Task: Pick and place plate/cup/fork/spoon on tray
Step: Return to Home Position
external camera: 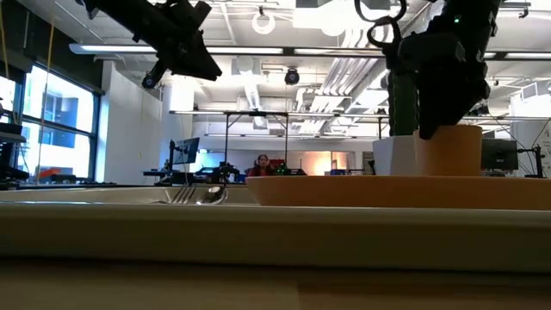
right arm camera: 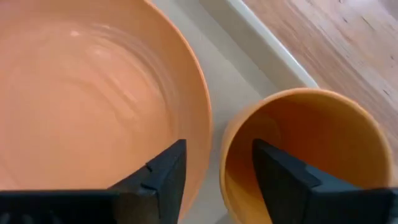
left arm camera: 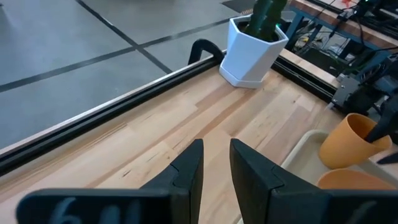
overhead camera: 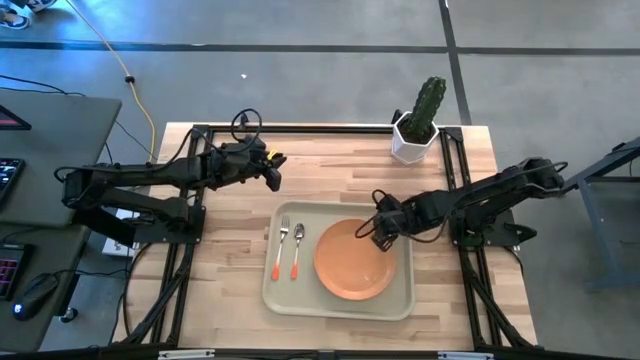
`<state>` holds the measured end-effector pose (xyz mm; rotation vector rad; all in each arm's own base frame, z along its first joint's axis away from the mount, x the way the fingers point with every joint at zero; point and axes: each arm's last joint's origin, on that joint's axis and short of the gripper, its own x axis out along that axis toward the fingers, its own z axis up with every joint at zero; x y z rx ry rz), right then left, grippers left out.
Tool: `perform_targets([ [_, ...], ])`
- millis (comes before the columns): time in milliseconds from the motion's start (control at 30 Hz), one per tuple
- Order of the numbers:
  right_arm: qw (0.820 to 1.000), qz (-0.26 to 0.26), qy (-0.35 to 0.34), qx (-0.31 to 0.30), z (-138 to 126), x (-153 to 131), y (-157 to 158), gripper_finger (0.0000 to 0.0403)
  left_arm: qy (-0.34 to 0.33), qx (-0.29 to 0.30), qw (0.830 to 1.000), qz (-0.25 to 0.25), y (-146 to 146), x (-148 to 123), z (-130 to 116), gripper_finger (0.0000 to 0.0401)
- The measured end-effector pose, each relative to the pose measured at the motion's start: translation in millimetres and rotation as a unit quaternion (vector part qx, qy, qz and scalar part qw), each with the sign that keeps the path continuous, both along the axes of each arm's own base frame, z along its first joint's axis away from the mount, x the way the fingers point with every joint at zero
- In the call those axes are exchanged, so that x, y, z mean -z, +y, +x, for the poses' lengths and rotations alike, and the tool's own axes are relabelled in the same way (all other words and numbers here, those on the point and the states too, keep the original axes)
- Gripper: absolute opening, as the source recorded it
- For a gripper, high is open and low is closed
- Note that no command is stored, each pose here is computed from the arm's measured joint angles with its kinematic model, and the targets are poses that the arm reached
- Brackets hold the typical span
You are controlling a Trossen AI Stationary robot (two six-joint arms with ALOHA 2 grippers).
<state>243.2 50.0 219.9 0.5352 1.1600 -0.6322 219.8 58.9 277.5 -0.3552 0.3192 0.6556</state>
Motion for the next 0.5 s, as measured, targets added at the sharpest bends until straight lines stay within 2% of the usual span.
perform_targets([
  [133, 0.999, -0.009, -0.048, 0.025, -8.0, -16.7, -3.2, 0.0179, -0.008, 0.002, 1.0, 0.007, -1.0, -5.8, -5.5, 0.007],
  [267, 0.989, -0.022, -0.144, 0.037, -17.1, -43.7, -7.6, 0.018, -0.036, 0.004, 0.999, 0.037, -0.5, -22.7, -16.1, 0.0068],
  [367, 0.972, -0.032, -0.232, 0.017, -24.7, -68.3, -10.4, 0.0177, -0.054, 0.009, 0.996, 0.075, 0.0, -37.9, -25.4, 0.0054],
  [500, 0.941, -0.083, -0.325, -0.036, -39.3, -99.9, -15.3, 0.0165, -0.036, 0.032, 0.989, 0.143, 0.9, -47.2, -36.5, 0.0023],
])
